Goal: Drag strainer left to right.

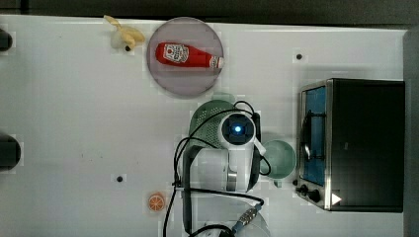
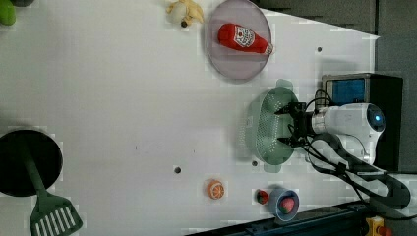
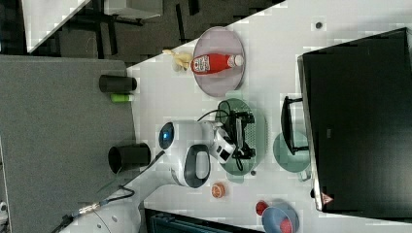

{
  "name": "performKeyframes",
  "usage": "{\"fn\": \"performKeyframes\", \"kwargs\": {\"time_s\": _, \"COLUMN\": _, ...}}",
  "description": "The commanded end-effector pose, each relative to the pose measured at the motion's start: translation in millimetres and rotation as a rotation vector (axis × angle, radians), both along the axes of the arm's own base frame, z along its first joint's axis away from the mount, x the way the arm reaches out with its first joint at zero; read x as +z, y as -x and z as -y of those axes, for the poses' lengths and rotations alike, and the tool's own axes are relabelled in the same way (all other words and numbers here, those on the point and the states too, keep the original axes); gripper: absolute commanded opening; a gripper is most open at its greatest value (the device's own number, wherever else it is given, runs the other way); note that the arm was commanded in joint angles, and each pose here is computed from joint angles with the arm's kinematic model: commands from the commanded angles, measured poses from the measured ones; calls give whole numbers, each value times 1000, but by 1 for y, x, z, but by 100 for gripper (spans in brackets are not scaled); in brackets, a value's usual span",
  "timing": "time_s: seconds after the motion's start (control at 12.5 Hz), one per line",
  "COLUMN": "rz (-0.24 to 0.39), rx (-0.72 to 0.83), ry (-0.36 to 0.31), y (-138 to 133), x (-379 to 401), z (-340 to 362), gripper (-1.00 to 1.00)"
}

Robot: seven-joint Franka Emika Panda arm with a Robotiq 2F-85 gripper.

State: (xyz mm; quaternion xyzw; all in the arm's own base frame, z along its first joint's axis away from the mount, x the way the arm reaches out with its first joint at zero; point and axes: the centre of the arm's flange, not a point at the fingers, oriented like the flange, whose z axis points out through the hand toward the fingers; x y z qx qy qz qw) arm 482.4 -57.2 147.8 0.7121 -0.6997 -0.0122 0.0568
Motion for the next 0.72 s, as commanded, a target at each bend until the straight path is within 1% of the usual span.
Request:
{"fn": "performKeyframes", "kwargs": {"time_s": 0.08, "rz": 50, "rx": 41, "ry": 7, "y": -8, "x": 19, "z": 21, "gripper": 100}}
{"fn": "performKeyframes", "kwargs": {"time_s": 0.16, "rz": 41, "rx": 89, "ry": -5, "y": -9, "x": 24, "z": 12, "gripper": 100}}
{"fn": "performKeyframes", "kwargs": {"time_s": 0.4, "rz": 90, "rx": 310, "ry": -32, "y": -24, "x": 88, "z": -15, "gripper": 100}}
{"fn": "performKeyframes", "kwargs": {"time_s": 0.56, "rz": 76, "rx": 463, "ry": -46, "y": -31, "x": 147, "z": -17, "gripper": 100}}
{"fn": "performKeyframes", "kwargs": {"time_s": 0.72, "rz": 75, "rx": 579, "ry": -54, "y": -37, "x": 217, "z": -15, "gripper": 100}}
